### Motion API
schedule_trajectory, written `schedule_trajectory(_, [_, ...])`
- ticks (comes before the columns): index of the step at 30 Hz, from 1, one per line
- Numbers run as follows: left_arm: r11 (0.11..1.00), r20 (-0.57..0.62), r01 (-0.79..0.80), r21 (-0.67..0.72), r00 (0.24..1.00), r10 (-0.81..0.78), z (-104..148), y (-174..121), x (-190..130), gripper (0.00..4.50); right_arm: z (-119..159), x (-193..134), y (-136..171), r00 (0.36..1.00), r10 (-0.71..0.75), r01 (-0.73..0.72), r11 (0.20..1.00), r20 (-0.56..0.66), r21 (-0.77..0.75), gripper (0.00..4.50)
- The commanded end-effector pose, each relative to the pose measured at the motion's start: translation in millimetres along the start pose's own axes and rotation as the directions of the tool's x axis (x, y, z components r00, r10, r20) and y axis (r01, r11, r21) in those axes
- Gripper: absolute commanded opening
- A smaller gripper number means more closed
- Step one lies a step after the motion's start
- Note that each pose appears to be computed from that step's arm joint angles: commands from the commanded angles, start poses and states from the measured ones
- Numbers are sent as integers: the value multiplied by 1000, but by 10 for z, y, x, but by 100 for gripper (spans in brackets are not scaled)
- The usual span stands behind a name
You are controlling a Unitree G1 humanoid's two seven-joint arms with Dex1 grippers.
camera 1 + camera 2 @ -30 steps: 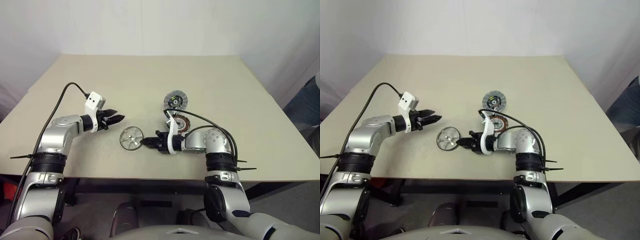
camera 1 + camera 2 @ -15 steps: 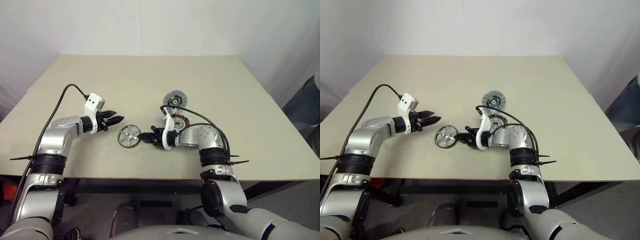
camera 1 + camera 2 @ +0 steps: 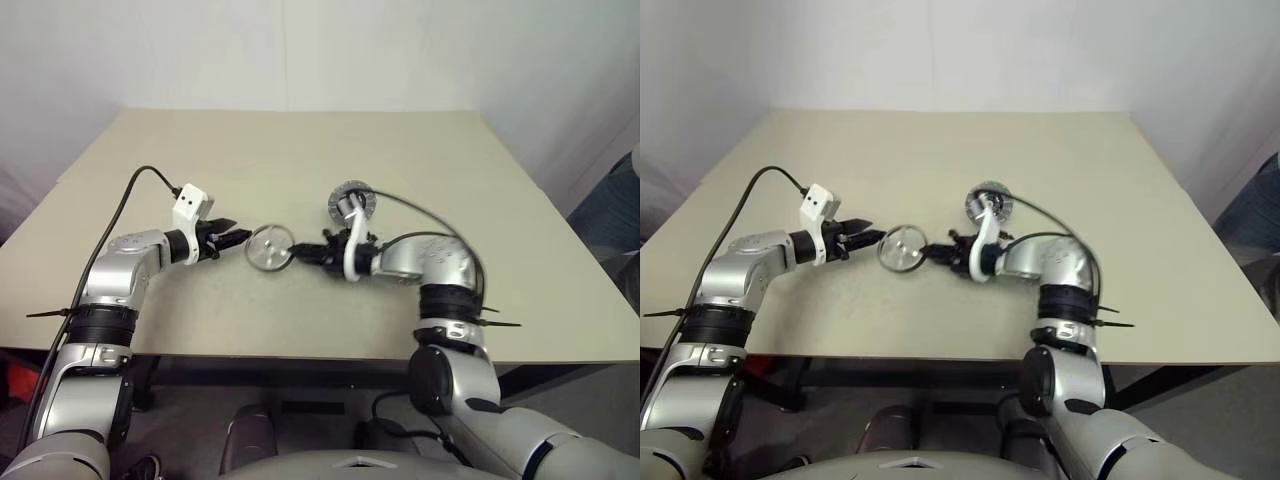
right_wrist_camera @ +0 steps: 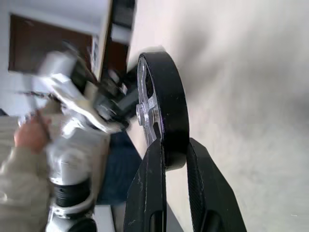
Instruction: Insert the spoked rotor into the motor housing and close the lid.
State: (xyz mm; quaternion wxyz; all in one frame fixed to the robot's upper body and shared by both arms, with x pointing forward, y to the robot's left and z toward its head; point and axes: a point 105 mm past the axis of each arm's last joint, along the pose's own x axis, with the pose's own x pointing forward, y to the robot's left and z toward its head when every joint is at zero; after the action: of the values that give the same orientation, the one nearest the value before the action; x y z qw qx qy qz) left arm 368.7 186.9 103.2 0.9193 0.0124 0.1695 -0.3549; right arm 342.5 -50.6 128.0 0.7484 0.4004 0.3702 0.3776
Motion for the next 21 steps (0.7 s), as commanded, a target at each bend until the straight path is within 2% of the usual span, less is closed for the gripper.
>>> schedule_trajectory(1, [1000,41,1,12,999,-1,67,-15,-3,266,331,-367,29,989,-38,45,998,143,-43,28])
schedule_trajectory(5, [1000,57,14,4,998,-15,63,-62,50,266,563,-760,-141,949,-149,157,987,278,-9,28])
schedule_trajectory(9, [1000,74,29,-3,997,-28,90,-105,115,266,547,-903,-304,923,-213,208,977,321,51,28])
schedule_trajectory(12, [999,82,38,0,996,-38,114,-131,166,266,429,-883,-417,914,-250,232,968,318,94,28])
schedule_trajectory(21, [999,80,34,14,996,-35,139,-86,156,266,106,-728,-460,925,-247,216,967,290,134,28])
